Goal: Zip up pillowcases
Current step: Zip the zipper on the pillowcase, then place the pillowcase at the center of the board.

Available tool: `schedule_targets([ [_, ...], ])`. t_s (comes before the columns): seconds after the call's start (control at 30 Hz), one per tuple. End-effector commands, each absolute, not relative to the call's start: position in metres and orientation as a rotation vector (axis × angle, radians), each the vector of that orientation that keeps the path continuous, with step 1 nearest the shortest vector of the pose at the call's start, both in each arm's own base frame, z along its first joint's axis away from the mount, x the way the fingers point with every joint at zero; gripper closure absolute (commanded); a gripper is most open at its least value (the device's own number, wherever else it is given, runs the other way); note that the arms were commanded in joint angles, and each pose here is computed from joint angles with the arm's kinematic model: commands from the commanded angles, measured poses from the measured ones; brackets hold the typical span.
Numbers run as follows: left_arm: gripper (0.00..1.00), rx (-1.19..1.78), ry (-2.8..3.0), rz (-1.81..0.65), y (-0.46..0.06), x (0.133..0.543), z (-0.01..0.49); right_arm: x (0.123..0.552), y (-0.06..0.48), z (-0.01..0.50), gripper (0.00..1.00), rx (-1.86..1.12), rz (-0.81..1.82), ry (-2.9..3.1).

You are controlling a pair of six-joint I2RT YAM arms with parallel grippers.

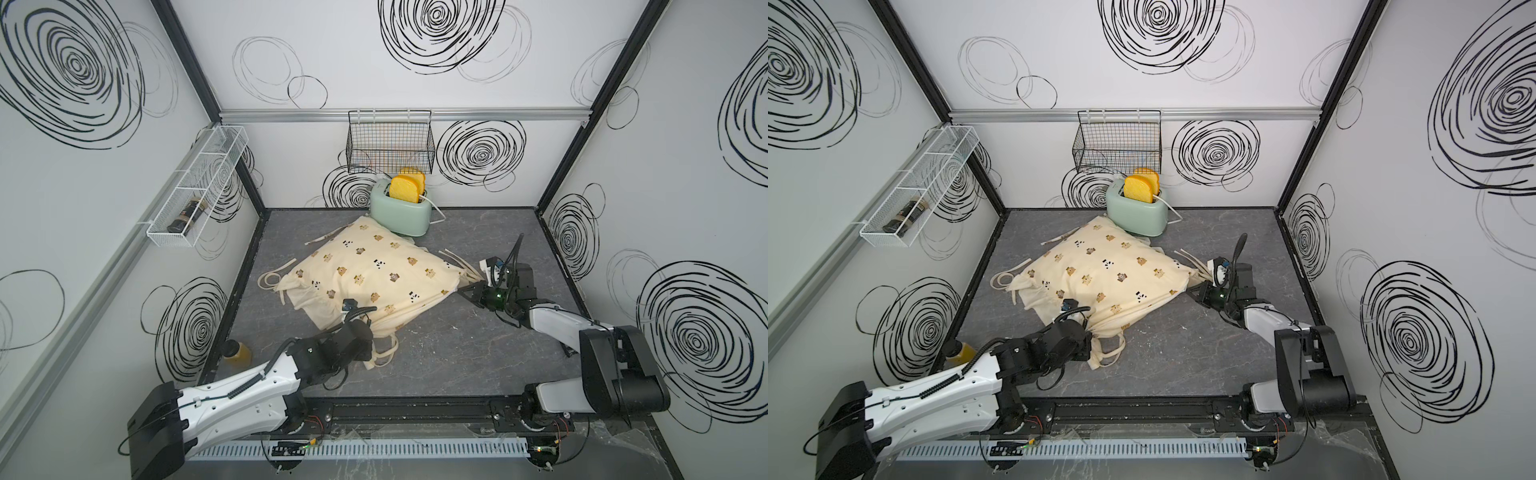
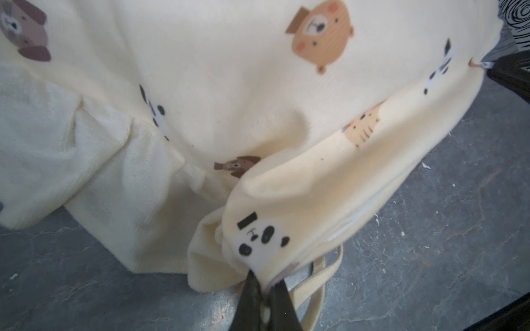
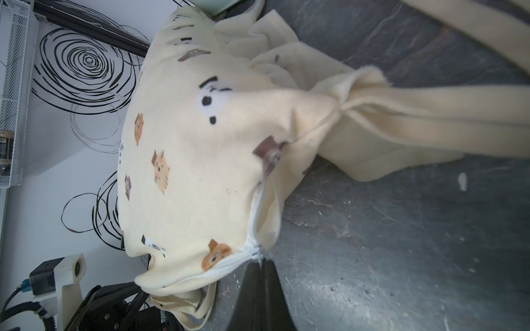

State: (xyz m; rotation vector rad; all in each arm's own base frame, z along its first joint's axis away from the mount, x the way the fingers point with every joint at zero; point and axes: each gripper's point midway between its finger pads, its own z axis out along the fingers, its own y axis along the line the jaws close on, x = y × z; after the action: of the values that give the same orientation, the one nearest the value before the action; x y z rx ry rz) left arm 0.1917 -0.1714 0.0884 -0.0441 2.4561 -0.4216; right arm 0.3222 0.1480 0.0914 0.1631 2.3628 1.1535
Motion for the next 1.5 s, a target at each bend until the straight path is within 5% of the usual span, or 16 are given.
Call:
schedule_targets([
  [0.0, 1.0, -0.094, 2.489, -0.286, -0.145, 0.188, 0.079, 0.351, 0.124, 0.096, 1.0, 0.17, 1.024, 2.317],
  [0.83, 1.0, -0.014, 2.485, -0.432, -0.182, 0.193, 0.084, 0.392, 0.102, 0.086, 1.0, 0.147, 0.855, 2.372],
  [0.93, 1.0, 0.038, 2.448, -0.513, -0.204, 0.193, 0.093, 0.386, 0.102, 0.089, 0.74, 0.12, 0.826, 2.377],
  [1.1, 1.0, 0.139, 2.382, -0.739, -0.268, 0.194, 0.114, 0.37, 0.082, 0.095, 0.04, 0.094, 0.677, 2.387],
  [1.23, 1.0, 0.279, 2.366, -0.798, -0.328, 0.196, 0.125, 0.364, 0.056, 0.112, 0.02, 0.116, 0.522, 2.311],
  [1.33, 0.78, 0.373, 2.335, -0.827, -0.366, 0.198, 0.133, 0.364, 0.032, 0.125, 0.02, 0.141, 0.357, 2.212],
  [1.47, 0.21, 0.448, 2.297, -0.859, -0.395, 0.201, 0.148, 0.361, 0.005, 0.136, 0.02, 0.187, 0.171, 2.136],
])
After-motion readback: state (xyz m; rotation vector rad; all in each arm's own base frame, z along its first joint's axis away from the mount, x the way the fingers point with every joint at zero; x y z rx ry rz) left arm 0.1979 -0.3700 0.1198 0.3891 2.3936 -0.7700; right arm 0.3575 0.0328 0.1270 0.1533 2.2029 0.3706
